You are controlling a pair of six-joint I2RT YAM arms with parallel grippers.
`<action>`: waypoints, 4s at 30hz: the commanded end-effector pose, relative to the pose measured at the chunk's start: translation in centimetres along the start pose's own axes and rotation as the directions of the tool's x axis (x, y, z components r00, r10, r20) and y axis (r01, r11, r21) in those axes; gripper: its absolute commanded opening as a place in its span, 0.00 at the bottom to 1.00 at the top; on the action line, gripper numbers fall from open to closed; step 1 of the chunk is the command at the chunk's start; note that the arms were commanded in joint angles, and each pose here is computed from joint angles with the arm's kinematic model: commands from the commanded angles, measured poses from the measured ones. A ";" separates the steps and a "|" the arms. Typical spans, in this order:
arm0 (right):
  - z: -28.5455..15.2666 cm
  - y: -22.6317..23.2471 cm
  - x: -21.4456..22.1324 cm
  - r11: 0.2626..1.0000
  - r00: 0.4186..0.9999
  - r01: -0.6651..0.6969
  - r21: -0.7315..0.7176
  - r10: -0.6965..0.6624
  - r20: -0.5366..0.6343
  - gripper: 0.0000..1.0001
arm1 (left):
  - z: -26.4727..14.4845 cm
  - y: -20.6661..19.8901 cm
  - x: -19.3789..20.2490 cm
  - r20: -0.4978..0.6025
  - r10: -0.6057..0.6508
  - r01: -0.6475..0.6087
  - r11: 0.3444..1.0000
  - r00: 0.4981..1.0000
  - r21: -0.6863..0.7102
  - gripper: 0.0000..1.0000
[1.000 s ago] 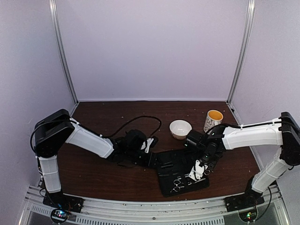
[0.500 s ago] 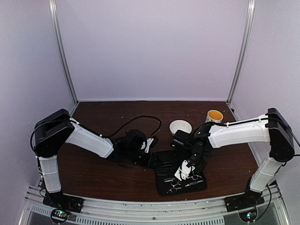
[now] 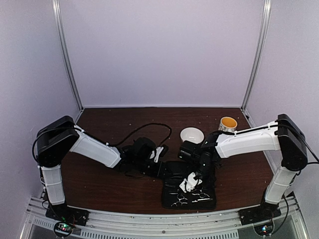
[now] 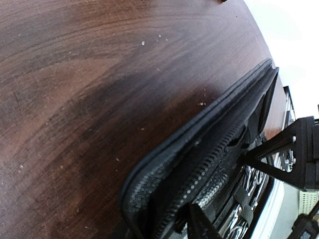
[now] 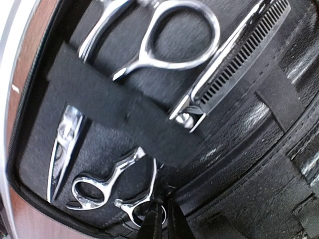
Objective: Sort the hair-cutting tools
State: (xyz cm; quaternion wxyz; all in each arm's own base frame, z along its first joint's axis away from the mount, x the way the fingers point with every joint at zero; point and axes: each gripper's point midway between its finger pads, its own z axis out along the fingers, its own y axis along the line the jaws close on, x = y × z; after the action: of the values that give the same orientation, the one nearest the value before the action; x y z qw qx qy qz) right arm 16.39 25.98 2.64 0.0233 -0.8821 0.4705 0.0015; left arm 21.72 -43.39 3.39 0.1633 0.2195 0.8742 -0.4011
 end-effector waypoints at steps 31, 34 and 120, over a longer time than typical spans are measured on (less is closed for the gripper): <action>-1.1 0.5 -4.2 0.948 0.945 -0.279 -0.153 0.300 0.131 0.22 | -0.2 -0.5 -0.9 0.048 0.026 -0.027 0.999 0.998 0.027 0.31; -1.0 1.1 -4.4 0.950 0.949 -0.255 -0.180 0.281 0.140 0.24 | -0.2 -0.5 -1.0 0.050 0.026 -0.027 0.999 0.998 0.026 0.31; -8.3 -8.3 1.3 0.744 0.754 -0.631 0.221 0.520 0.401 0.33 | -17.9 10.1 -10.1 0.049 0.187 -0.113 0.761 0.981 -0.639 0.55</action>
State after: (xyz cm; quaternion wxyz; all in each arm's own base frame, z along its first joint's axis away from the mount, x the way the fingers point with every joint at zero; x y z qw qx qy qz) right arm 22.96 29.54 6.63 0.1986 -0.6836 0.7011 0.0419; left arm 33.58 -24.39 11.87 0.3080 0.1815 0.9329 -0.0444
